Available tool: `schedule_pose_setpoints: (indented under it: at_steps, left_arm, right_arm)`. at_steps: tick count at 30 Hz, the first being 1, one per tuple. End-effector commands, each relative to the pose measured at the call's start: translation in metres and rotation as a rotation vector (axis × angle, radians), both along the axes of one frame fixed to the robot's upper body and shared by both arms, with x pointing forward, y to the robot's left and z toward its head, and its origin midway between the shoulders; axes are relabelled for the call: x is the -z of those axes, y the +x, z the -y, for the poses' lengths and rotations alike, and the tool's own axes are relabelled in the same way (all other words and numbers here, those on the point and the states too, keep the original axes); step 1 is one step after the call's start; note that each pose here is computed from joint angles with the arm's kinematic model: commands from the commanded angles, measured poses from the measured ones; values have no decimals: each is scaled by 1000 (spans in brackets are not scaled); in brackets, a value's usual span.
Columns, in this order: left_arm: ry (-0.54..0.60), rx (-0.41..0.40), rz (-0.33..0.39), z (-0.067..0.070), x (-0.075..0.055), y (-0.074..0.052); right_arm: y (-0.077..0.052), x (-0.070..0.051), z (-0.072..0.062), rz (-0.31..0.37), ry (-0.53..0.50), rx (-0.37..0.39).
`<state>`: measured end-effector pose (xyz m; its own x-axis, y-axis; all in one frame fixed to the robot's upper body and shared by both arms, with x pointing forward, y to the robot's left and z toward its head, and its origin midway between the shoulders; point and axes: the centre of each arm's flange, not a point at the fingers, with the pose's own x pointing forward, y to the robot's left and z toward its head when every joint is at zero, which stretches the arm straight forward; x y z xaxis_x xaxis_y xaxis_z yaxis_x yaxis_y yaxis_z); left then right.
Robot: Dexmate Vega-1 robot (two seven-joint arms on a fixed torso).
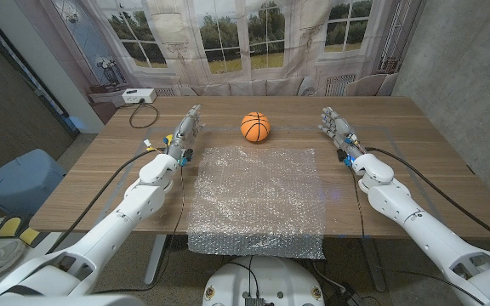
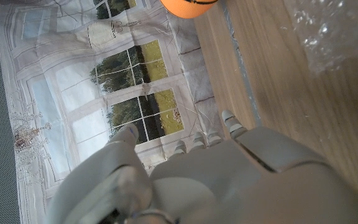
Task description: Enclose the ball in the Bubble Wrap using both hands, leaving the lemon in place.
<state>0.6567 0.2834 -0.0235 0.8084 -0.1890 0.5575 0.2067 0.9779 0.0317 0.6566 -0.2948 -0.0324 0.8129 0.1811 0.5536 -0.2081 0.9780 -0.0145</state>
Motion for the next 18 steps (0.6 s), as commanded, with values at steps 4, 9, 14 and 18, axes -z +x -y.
schedule_pose_setpoints:
  at_steps: [4, 9, 14, 18]
  left_arm:
    - [48, -38, 13, 15, -7, -4]
    - [107, -87, 2, 20, -12, -10]
    - [196, -150, -19, 30, -13, -18]
    - [280, -210, -39, 38, -11, -25]
  right_arm:
    - [11, 2, 11, -2, -5, -16]
    - [20, 6, 12, -15, -10, -33]
    - [20, 8, 14, -15, -23, -37]
    - [18, 13, 18, -10, -14, -41]
